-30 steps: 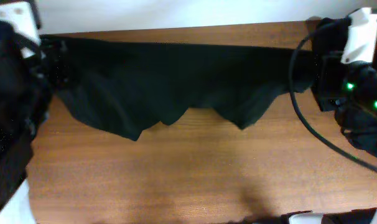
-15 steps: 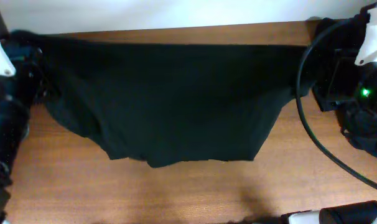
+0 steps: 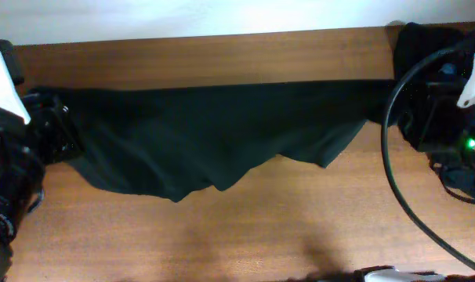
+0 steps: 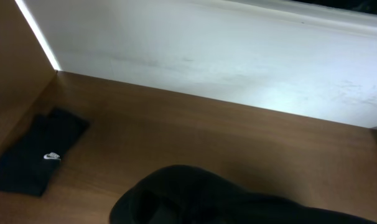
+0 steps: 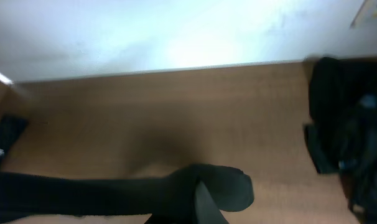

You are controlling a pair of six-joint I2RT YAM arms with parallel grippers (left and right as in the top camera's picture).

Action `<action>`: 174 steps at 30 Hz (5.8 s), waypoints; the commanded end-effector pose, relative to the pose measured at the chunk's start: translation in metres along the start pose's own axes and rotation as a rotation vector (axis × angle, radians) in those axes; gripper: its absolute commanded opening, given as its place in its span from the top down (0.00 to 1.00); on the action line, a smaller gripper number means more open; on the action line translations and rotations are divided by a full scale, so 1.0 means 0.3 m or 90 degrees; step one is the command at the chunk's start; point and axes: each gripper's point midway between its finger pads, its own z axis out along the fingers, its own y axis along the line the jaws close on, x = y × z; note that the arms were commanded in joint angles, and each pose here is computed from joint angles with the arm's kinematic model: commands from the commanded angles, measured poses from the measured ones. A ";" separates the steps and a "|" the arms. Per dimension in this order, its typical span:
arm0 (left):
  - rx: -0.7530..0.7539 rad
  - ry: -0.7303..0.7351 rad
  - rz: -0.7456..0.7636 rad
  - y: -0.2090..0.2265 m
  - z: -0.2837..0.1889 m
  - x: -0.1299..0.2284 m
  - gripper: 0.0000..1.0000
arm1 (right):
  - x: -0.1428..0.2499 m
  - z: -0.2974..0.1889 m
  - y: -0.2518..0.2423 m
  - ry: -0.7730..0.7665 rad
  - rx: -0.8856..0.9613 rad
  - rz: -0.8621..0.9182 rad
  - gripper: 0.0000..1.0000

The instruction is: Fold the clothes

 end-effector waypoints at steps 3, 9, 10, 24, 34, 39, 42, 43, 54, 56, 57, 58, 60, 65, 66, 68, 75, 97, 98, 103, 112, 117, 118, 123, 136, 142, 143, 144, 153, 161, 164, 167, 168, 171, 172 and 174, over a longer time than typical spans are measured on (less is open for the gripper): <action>-0.034 -0.049 -0.029 0.065 -0.089 -0.018 1.00 | 0.047 0.005 -0.029 0.027 0.023 0.016 0.96; -0.036 -0.041 -0.028 0.087 -0.131 0.027 1.00 | 0.090 -0.006 -0.027 0.042 0.019 0.043 0.96; -0.039 -0.032 -0.025 0.091 -0.128 0.042 1.00 | 0.102 -0.004 -0.028 0.048 0.019 0.048 0.96; -0.148 0.117 0.003 0.149 0.064 0.224 1.00 | 0.191 0.112 -0.086 0.144 0.070 0.054 0.96; -0.178 0.175 0.027 0.097 0.312 0.218 1.00 | 0.168 0.316 -0.153 0.205 0.131 0.036 0.96; -0.199 0.167 0.031 0.073 0.457 0.190 1.00 | 0.133 0.450 -0.185 0.210 0.154 0.028 0.96; -0.194 0.154 0.034 0.048 0.541 0.168 1.00 | 0.107 0.524 -0.189 0.203 0.153 0.027 0.96; -0.194 0.154 0.038 0.042 0.565 0.166 1.00 | 0.100 0.553 -0.192 0.201 0.152 0.027 0.96; -0.219 0.233 0.064 0.011 0.881 0.285 0.99 | 0.153 0.872 -0.237 0.267 0.163 0.029 0.96; -0.219 0.233 0.064 0.001 0.945 0.301 0.93 | 0.161 0.941 -0.247 0.270 0.164 0.029 0.96; -0.219 0.233 0.064 -0.006 0.981 0.309 0.93 | 0.162 0.979 -0.251 0.268 0.163 0.029 0.96; -0.218 0.232 0.064 -0.011 1.012 0.316 0.93 | 0.162 1.005 -0.255 0.266 0.163 0.029 0.96; -0.218 0.231 0.063 -0.021 1.079 0.336 0.93 | 0.163 1.063 -0.262 0.260 0.162 0.028 0.96; -0.221 0.242 0.067 -0.037 1.236 0.413 0.91 | 0.167 1.204 -0.279 0.241 0.159 0.028 0.96; -0.220 0.239 0.066 -0.042 1.266 0.423 0.86 | 0.162 1.236 -0.282 0.232 0.157 0.028 0.95; -0.216 0.220 0.060 -0.054 1.346 0.436 0.82 | 0.149 1.308 -0.288 0.206 0.153 0.027 0.85; -0.032 0.143 0.139 -0.228 1.534 0.398 0.01 | 0.131 1.501 -0.328 0.149 0.153 -0.045 0.01; 0.077 0.523 0.150 -0.210 0.983 0.646 0.01 | 0.418 0.999 -0.144 0.491 0.016 0.032 0.30; 0.087 0.547 0.145 -0.214 0.961 0.665 0.01 | 0.442 0.983 -0.146 0.513 0.019 0.035 0.36; 0.096 0.637 0.140 -0.221 0.871 0.742 0.02 | 0.531 0.952 -0.153 0.586 0.025 0.048 0.92; 0.113 0.760 0.156 -0.291 0.797 0.929 0.99 | 0.764 0.955 -0.130 0.721 0.021 0.054 0.96; 0.129 0.783 0.197 -0.348 0.804 1.046 0.99 | 0.849 0.997 -0.131 0.733 0.020 0.048 0.96; 0.132 0.784 0.204 -0.358 0.808 1.066 0.99 | 0.861 1.006 -0.132 0.733 0.019 0.046 0.96; 0.138 0.785 0.217 -0.374 0.827 1.126 0.99 | 0.911 1.051 -0.143 0.722 0.017 0.043 0.96; 0.129 0.801 0.214 -0.351 0.850 1.209 0.99 | 0.940 1.066 -0.210 0.708 0.046 0.046 0.96; 0.131 0.791 0.215 -0.355 0.861 1.206 0.99 | 0.928 1.025 -0.313 0.720 0.063 0.118 0.96; 0.131 0.788 0.215 -0.356 0.865 1.205 0.99 | 0.929 1.018 -0.324 0.723 0.058 0.128 0.95; 0.128 0.783 0.217 -0.354 0.871 1.203 0.99 | 0.928 1.013 -0.330 0.724 0.046 0.134 0.93; 0.071 0.773 0.223 -0.307 0.898 1.230 0.99 | 0.996 1.024 -0.358 0.729 0.016 0.153 0.92; 0.071 0.774 0.223 -0.307 0.898 1.231 0.98 | 1.077 1.060 -0.291 0.718 -0.077 0.184 0.92; 0.071 0.773 0.223 -0.307 0.898 1.231 0.98 | 1.076 1.061 -0.284 0.716 -0.084 0.187 0.92; 0.071 0.773 0.223 -0.307 0.898 1.231 0.98 | 1.077 1.061 -0.283 0.717 -0.084 0.186 0.92; 0.071 0.773 0.223 -0.307 0.898 1.231 0.98 | 1.077 1.061 -0.280 0.716 -0.088 0.181 0.92; 0.071 0.773 0.223 -0.307 0.898 1.231 0.99 | 1.074 1.065 -0.245 0.711 -0.128 0.155 0.90; 0.071 0.773 0.223 -0.307 0.898 1.231 0.99 | 1.073 1.068 -0.235 0.708 -0.138 0.146 0.88; 0.071 0.773 0.223 -0.307 0.898 1.231 0.98 | 1.072 1.077 -0.222 0.703 -0.144 0.129 0.82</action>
